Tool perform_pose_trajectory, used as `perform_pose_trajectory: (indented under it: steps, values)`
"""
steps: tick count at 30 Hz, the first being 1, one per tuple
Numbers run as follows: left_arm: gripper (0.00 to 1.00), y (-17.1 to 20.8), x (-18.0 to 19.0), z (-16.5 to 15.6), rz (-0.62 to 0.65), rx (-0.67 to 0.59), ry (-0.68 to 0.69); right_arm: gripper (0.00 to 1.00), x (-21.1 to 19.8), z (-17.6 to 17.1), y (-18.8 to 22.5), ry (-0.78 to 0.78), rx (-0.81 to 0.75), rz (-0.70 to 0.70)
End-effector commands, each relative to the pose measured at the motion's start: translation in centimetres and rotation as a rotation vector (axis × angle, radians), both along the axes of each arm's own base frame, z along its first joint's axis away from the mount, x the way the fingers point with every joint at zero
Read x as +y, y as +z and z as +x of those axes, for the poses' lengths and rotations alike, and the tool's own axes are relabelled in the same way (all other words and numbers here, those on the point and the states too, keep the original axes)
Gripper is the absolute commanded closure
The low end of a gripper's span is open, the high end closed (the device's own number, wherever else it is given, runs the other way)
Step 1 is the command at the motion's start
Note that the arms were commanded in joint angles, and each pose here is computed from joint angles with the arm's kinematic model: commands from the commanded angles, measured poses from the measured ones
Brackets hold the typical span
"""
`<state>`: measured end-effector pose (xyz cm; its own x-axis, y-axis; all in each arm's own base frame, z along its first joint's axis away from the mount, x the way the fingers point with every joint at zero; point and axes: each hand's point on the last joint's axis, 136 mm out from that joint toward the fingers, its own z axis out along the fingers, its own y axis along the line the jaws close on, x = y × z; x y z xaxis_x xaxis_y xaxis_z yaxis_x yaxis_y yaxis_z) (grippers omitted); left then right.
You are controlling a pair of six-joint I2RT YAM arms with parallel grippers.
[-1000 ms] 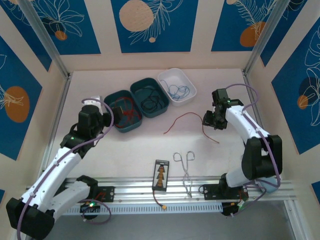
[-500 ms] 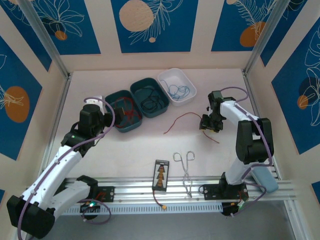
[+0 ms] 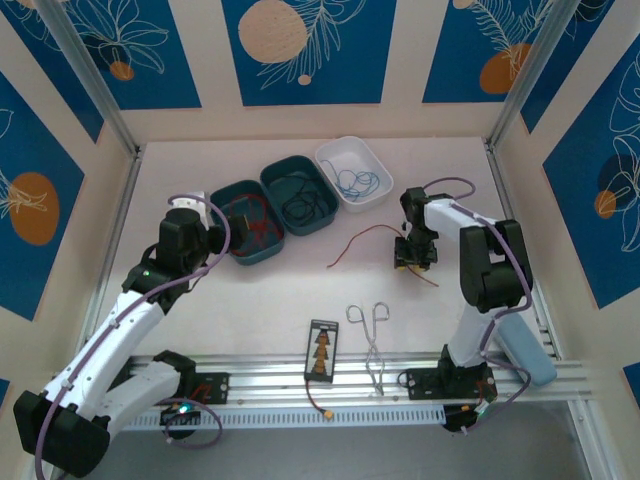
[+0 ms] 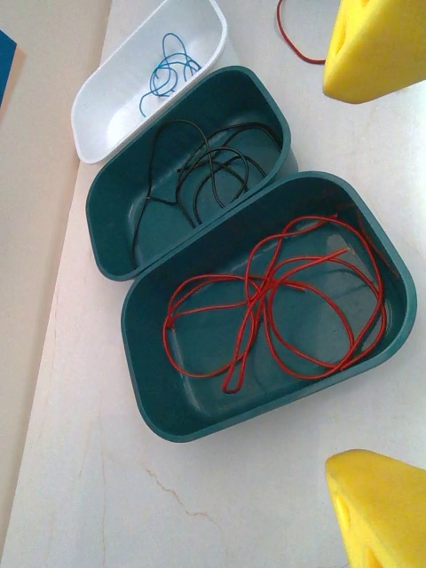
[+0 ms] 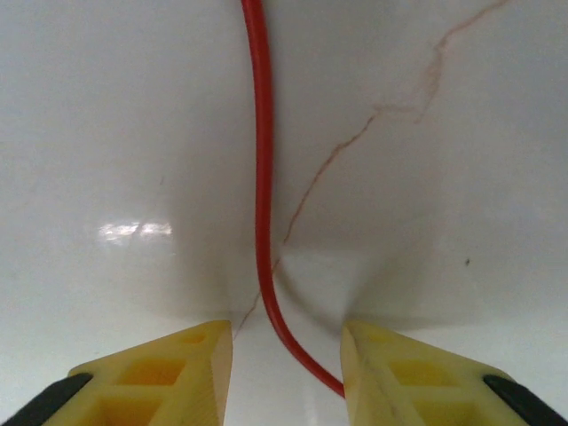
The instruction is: Untangle the cables
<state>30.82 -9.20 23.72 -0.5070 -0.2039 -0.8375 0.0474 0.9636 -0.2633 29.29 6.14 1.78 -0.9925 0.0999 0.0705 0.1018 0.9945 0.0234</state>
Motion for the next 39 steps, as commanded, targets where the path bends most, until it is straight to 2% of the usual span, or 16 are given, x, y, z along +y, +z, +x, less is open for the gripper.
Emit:
perform_pose_trajectory:
  steps: [1, 2, 8, 12, 23, 28, 31, 34, 39]
  values:
    - [0.0, 1.3, 0.0, 0.2, 0.0, -0.022, -0.01, 0.66, 0.3, -0.4, -0.2, 0.025, 0.036, -0.023]
    - [0.0, 1.3, 0.0, 0.2, 0.0, -0.024, -0.012, 0.68, 0.5, -0.5, -0.2, 0.033, 0.039, -0.024]
    - [0.0, 1.5, -0.3, 0.4, -0.001, -0.021, -0.021, 0.93, 1.0, -0.7, 0.6, 0.071, 0.033, -0.062]
    - [0.0, 1.5, -0.4, 0.5, -0.003, -0.023, -0.028, 0.99, 1.6, -0.5, 2.9, 0.117, -0.011, -0.101]
    - [0.0, 2.0, -1.4, 0.6, -0.023, -0.047, -0.076, 1.0, 2.7, -0.5, 12.5, 0.191, -0.237, -0.177]
    - [0.0, 2.6, -2.7, 0.7, -0.049, -0.083, -0.148, 1.0, 3.6, -1.6, 17.2, 0.244, -0.362, -0.144]
    - [0.0, 3.1, -4.4, 0.5, -0.057, -0.112, -0.258, 1.0, 4.0, -2.4, 19.9, 0.258, -0.438, -0.101]
    - [0.0, 3.1, -5.2, 0.5, -0.076, -0.118, -0.294, 1.0, 4.8, -3.3, 22.4, 0.275, -0.523, -0.014]
    - [0.0, 2.6, -7.0, 0.4, -0.123, -0.117, -0.39, 1.0, 7.7, -4.9, 26.8, 0.341, -0.677, 0.227]
